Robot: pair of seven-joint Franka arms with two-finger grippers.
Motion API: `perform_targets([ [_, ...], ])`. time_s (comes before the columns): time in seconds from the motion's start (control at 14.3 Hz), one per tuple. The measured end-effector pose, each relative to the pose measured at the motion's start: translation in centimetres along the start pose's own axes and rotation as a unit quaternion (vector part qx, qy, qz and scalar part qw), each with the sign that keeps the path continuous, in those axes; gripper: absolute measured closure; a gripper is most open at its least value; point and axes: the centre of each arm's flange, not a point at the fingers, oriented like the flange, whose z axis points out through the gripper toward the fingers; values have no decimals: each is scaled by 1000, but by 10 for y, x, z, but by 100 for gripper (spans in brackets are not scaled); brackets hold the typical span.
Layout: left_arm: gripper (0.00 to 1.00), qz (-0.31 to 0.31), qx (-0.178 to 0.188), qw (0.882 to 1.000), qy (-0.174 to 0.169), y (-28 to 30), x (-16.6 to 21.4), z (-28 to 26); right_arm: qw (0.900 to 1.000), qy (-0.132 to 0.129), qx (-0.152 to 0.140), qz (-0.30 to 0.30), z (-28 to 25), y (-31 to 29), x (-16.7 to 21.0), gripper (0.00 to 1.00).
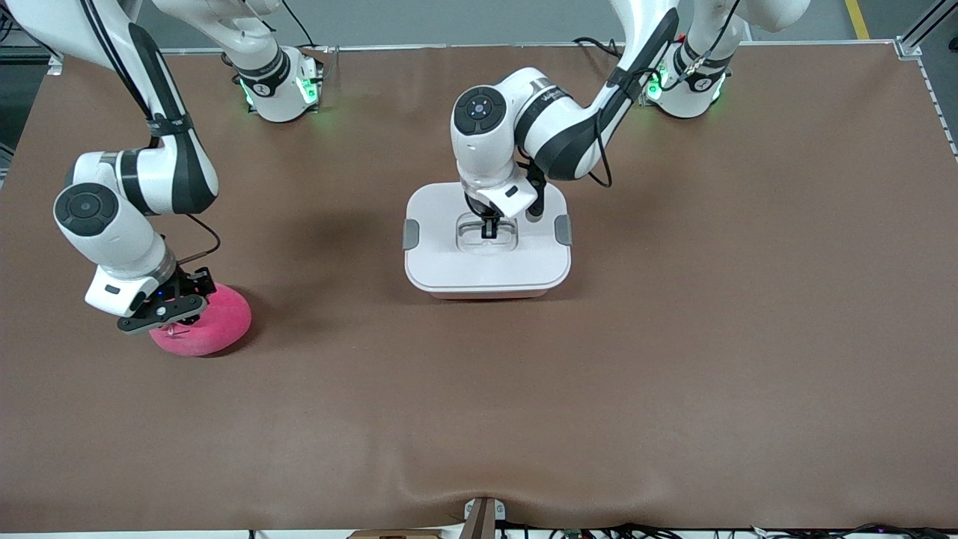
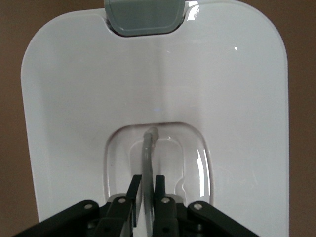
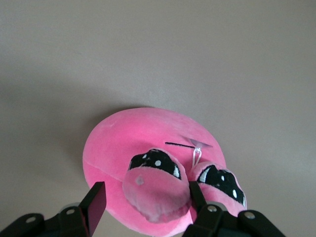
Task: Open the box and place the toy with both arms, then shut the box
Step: 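Grasp the lid handle with the left gripper while the right gripper grasps the toy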
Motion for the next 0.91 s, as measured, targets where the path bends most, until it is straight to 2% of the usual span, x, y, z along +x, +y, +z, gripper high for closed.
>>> perform_targets([
  [0.28,93,-4,-4,1000,-2,1,0,-3,1000,4,-1,2,1,2,-1,24],
  [0.7,93,-7,-7,1000,-4,2,1,-6,1000,26,-4,-8,15,9,-12,24],
  [0.91,93,-10,-13,1000,-10,4,4,-18,1000,28,-5,-9,15,13,-14,55],
])
